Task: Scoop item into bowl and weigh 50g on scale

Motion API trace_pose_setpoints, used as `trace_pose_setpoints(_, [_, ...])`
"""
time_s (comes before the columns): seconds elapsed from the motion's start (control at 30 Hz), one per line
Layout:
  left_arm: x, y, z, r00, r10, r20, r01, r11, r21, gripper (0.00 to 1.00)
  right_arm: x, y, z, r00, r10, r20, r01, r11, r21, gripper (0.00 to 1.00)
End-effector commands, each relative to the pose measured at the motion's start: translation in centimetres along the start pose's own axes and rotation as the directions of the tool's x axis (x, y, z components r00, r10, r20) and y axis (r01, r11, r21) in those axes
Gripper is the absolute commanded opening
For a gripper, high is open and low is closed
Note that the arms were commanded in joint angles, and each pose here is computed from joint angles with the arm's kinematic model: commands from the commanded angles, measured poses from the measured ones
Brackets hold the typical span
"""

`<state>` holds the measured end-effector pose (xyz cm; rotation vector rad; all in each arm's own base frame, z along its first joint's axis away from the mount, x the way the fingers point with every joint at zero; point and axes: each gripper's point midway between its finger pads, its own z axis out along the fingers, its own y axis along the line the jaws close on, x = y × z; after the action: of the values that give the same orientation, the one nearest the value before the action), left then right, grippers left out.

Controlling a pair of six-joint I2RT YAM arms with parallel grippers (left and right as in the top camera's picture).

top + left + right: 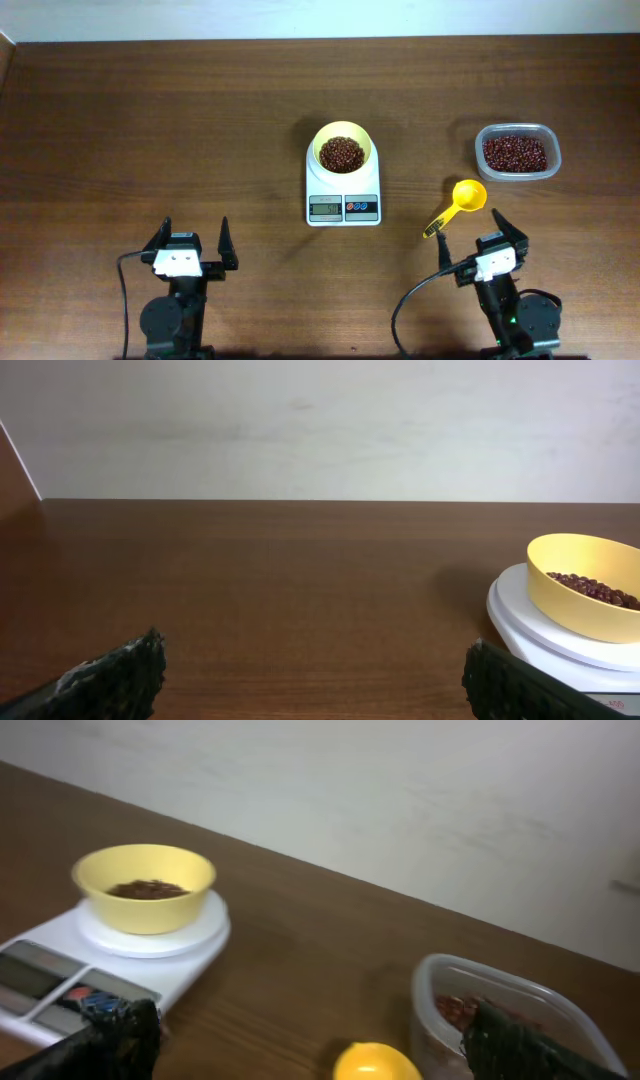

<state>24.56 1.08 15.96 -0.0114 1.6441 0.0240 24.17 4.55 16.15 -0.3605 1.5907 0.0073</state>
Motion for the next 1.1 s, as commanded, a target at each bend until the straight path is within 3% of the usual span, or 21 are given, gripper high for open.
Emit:
trace_pose_setpoints(0.0, [0.3, 0.3, 0.0, 1.000, -0.011, -0.006, 0.011, 1.000, -0.016, 0.99, 0.9, -2.0, -0.1, 0.996, 0.083, -0.027, -0.080, 0.991, 0.103, 0.99])
trace_pose_setpoints(0.03, [0.3, 0.3, 0.0, 1.000, -0.011, -0.006, 0.011, 1.000, -0.016, 0.99, 1.4, -3.6, -0.4, 0.979, 0.202, -0.023, -0.194, 0.962, 0.194, 0.99])
trace_pose_setpoints(0.07, [0.3, 0.3, 0.0, 1.000, -0.011, -0.006, 0.011, 1.000, -0.016, 0.99, 1.6, -4.3, -0.6, 0.974, 0.227, -0.018, -0.217, 0.950, 0.224, 0.99])
trace_pose_setpoints(1.07, [0.3, 0.3, 0.0, 1.000, -0.011, -0.006, 0.011, 1.000, -0.016, 0.99, 1.6, -4.4, -0.6, 0.977, 0.214, -0.022, -0.203, 0.952, 0.231, 0.99])
